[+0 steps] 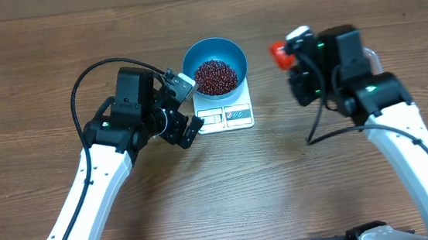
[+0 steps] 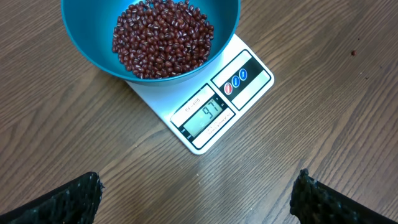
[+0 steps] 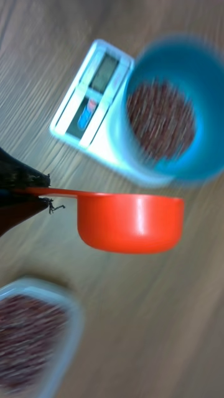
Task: Scoop item into bowl and weigh 150g on scale
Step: 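Move the empty scoop back right over the bean tub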
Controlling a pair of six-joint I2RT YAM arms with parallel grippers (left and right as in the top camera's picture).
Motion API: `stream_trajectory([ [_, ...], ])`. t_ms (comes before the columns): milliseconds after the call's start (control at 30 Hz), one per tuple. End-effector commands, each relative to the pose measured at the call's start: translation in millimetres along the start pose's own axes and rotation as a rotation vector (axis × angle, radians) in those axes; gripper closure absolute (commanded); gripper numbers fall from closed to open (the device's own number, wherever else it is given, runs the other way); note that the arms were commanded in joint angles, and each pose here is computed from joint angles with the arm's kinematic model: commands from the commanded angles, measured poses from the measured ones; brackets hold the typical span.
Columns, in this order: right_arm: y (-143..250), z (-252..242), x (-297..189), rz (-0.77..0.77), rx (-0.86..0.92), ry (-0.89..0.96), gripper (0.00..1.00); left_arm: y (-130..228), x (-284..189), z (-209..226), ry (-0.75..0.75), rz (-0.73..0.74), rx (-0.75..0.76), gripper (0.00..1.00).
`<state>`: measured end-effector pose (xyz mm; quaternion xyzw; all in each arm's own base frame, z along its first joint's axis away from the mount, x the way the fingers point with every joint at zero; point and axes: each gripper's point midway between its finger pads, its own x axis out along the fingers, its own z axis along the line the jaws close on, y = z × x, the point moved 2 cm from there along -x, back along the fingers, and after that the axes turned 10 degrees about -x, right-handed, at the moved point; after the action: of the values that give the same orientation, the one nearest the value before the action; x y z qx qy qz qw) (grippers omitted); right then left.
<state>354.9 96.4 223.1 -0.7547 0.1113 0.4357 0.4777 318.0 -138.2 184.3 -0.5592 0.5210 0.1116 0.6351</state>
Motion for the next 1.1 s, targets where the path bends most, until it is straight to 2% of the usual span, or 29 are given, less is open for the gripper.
stream_trajectory([
  [0,7.7,-32.4,-14.8,-0.003,0.182,0.071,0.96,-2.0,-3.6,-6.0,0.019,-0.015,0.029,0.0],
  [233,39.4,-82.6,-26.0,0.03,0.381,0.171,0.96,-2.0,-3.6,-6.1,0.02,-0.015,0.029,0.0],
  [367,51.9,-97.6,-25.0,0.052,0.422,0.197,0.96,-2.0,-3.6,-6.1,0.02,-0.015,0.029,0.0],
  [867,93.1,-100.2,37.0,0.238,0.477,0.124,0.96,-2.0,-3.6,-6.1,0.02,-0.015,0.029,0.0],
  [1067,99.1,-111.2,36.8,0.266,0.468,0.198,0.96,-2.0,-3.6,-6.1,0.02,-0.015,0.029,0.0],
])
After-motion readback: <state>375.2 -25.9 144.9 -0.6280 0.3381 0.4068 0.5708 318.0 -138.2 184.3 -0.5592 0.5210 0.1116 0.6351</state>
